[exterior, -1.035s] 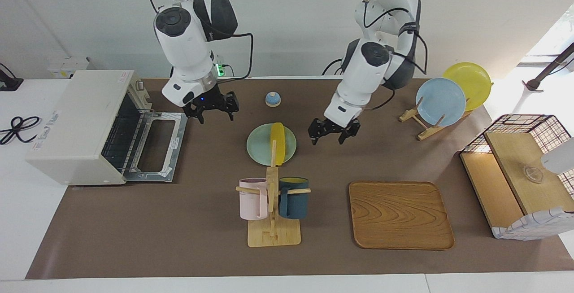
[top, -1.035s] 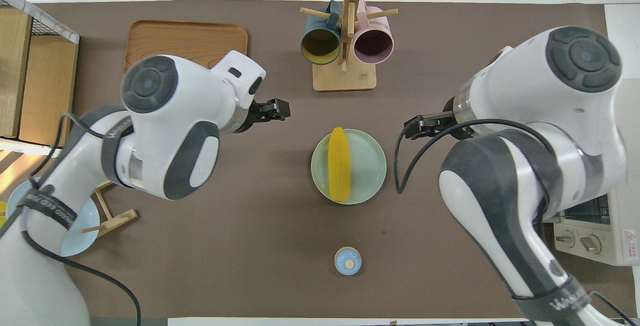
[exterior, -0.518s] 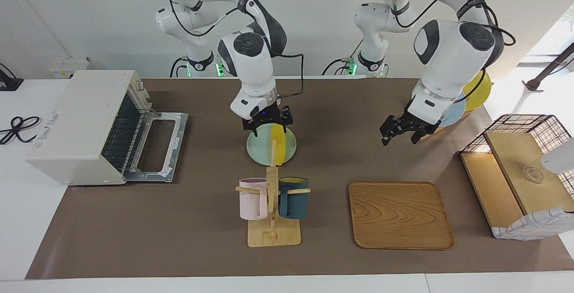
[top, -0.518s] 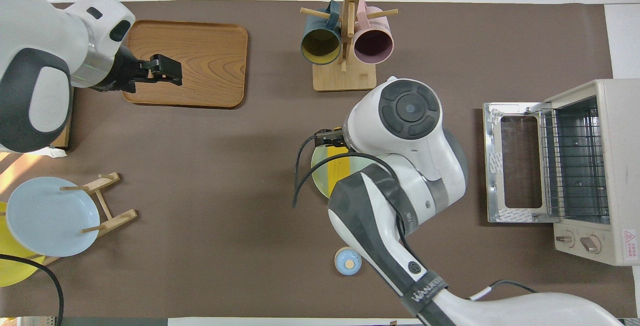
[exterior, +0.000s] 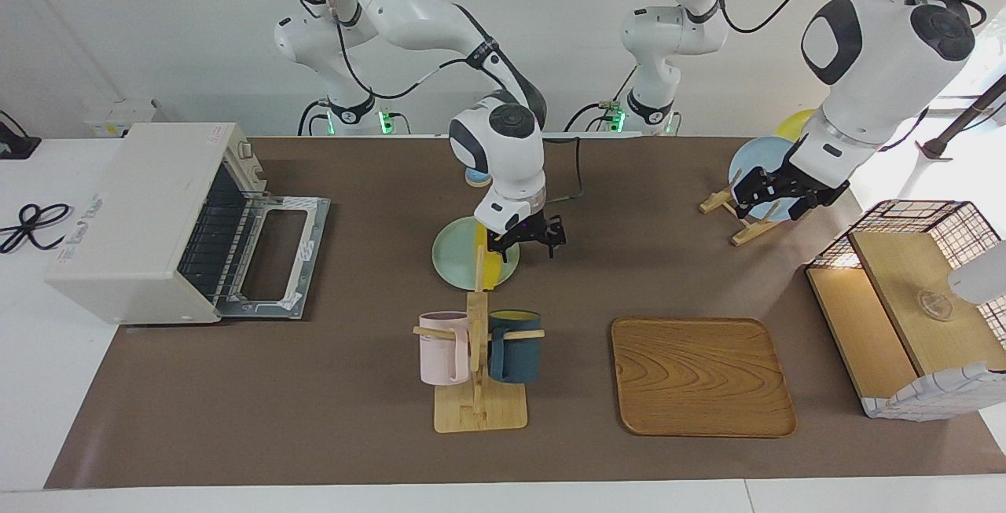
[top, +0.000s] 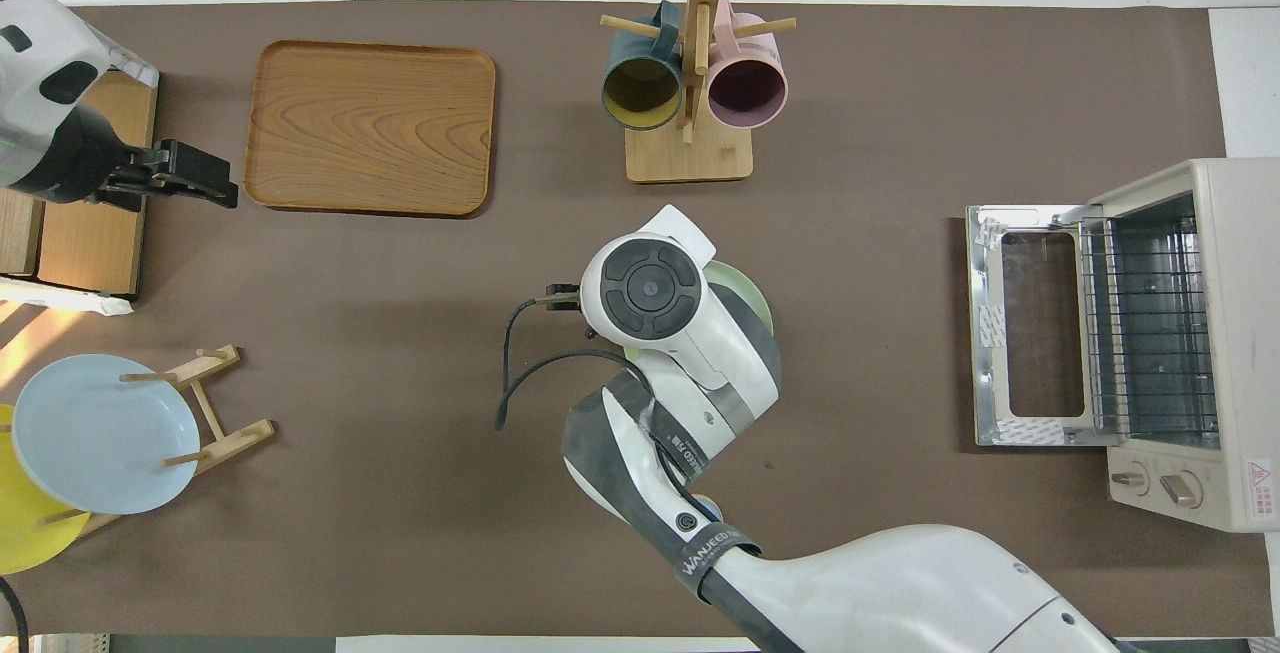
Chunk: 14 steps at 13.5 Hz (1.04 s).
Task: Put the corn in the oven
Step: 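Grasp the plate with the right gripper while the left gripper withdraws, then carry the plate with corn toward the open oven with the right gripper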
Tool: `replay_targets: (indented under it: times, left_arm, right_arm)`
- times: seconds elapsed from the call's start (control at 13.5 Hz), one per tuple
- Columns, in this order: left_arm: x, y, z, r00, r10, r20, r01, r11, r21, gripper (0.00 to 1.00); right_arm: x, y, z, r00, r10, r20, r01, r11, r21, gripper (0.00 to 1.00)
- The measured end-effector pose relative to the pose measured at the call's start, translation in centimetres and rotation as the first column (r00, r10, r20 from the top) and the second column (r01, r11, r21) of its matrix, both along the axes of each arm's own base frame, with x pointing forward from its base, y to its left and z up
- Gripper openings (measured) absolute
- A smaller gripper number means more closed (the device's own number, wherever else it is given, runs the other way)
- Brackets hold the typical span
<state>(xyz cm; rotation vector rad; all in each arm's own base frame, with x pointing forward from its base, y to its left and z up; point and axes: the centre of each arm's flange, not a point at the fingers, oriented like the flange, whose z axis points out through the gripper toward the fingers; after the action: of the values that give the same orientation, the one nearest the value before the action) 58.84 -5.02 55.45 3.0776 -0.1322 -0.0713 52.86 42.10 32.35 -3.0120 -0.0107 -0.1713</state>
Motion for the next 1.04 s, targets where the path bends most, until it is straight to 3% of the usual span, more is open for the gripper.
replay_targets:
  times: [0.22, 0.37, 0.44, 0.59, 0.74, 0.96, 1.04]
  left_arm:
    - [-1.6, -0.4, -0.8, 0.999, -0.011, -0.03, 0.011, 1.0, 0.003, 1.0]
    - [-2.2, -0.5, -0.9, 0.999, -0.014, -0.036, 0.014, 1.0, 0.003, 1.0]
    - [-2.2, -0.6, -0.7, 0.999, -0.015, -0.032, 0.015, 1.0, 0.004, 1.0]
    - [-2.4, -0.8, -0.2, 0.999, -0.029, -0.021, 0.029, 0.999, 0.029, 1.0]
    - [-2.6, -1.5, 0.4, 0.999, -0.047, -0.012, 0.047, 0.998, 0.045, 1.0]
    - [-3.4, -1.8, 1.8, 0.998, -0.055, -0.023, 0.056, 0.997, 0.049, 1.0]
    - [-4.0, -1.7, 2.4, 0.998, -0.055, -0.031, 0.056, 0.997, 0.049, 1.0]
  right_arm:
    - [-0.6, 0.6, -0.5, 1.0, 0.008, -0.005, -0.008, 1.0, -0.002, 0.97]
    - [-0.8, 0.4, -1.3, 1.0, 0.008, -0.01, -0.008, 1.0, -0.006, 0.84]
    - [-1.0, 0.1, -2.0, 1.0, 0.006, -0.016, -0.007, 1.0, -0.012, 0.84]
    - [-1.5, -0.4, -3.1, 0.999, 0.004, -0.032, -0.005, 1.0, -0.026, 0.65]
    - [-1.7, -0.7, -3.5, 0.999, 0.003, -0.038, -0.004, 0.999, -0.034, 0.59]
    - [-1.8, -1.2, -3.5, 0.999, 0.001, -0.041, -0.002, 0.999, -0.042, 0.22]
    - [-2.0, -1.2, -3.2, 0.999, 0.009, -0.043, -0.011, 0.998, -0.054, 0.15]
